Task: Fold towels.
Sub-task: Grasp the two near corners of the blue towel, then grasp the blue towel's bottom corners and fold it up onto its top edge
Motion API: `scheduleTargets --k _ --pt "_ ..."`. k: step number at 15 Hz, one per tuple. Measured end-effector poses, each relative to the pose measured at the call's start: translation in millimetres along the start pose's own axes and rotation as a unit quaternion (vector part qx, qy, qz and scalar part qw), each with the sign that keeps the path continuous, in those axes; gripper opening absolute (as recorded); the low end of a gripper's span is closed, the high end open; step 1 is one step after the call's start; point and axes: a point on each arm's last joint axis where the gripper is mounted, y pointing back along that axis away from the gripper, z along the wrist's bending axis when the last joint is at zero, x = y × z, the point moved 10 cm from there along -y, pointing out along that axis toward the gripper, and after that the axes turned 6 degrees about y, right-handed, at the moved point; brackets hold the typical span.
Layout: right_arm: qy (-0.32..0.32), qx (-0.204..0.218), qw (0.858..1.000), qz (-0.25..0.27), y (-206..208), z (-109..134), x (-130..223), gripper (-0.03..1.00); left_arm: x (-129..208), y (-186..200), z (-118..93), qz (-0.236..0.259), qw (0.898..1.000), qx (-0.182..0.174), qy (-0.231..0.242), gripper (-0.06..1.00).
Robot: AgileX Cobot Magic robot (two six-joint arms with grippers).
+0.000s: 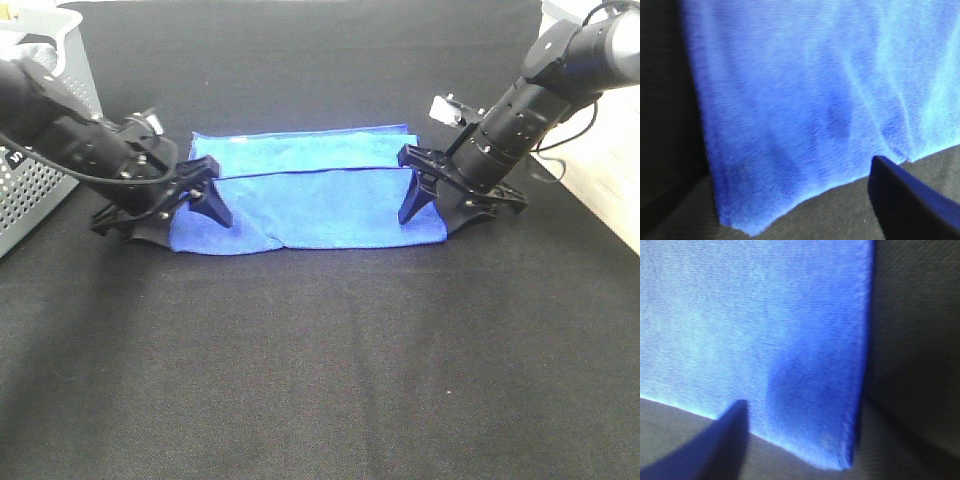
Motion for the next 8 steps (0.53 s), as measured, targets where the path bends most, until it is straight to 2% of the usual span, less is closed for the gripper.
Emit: scheduleTargets --k 1,2,3,4,5,8 --pt "-0.004 -0.003 1.0 0.0 -2 0 0 0.4 0 -2 -2 -0.003 1.0 -0.001 0.003 0.64" --pt "-0.006 -0.002 1.0 -0.003 -4 -1 -1 0.28 1 -4 -1 -0.002 1.0 -0.003 0.013 0.51" --pt "-0.011 -0.001 1.0 -0.006 -5 -2 -2 0.13 4 -8 4 0.005 1.0 -0.01 0.024 0.31" --pt "-0.019 0.001 1.0 -0.008 -5 -3 -3 0.0 6 -9 7 0.01 1.0 -0.016 0.019 0.06" --pt "-0.023 0.001 1.0 -0.005 -5 -3 -2 0.0 10 -8 9 0.02 0.999 -0.021 0.012 0.02" --pt "-0.027 0.0 1.0 0.008 2 0 12 0.0 26 3 16 0.066 0.996 -0.051 -0.023 0.01"
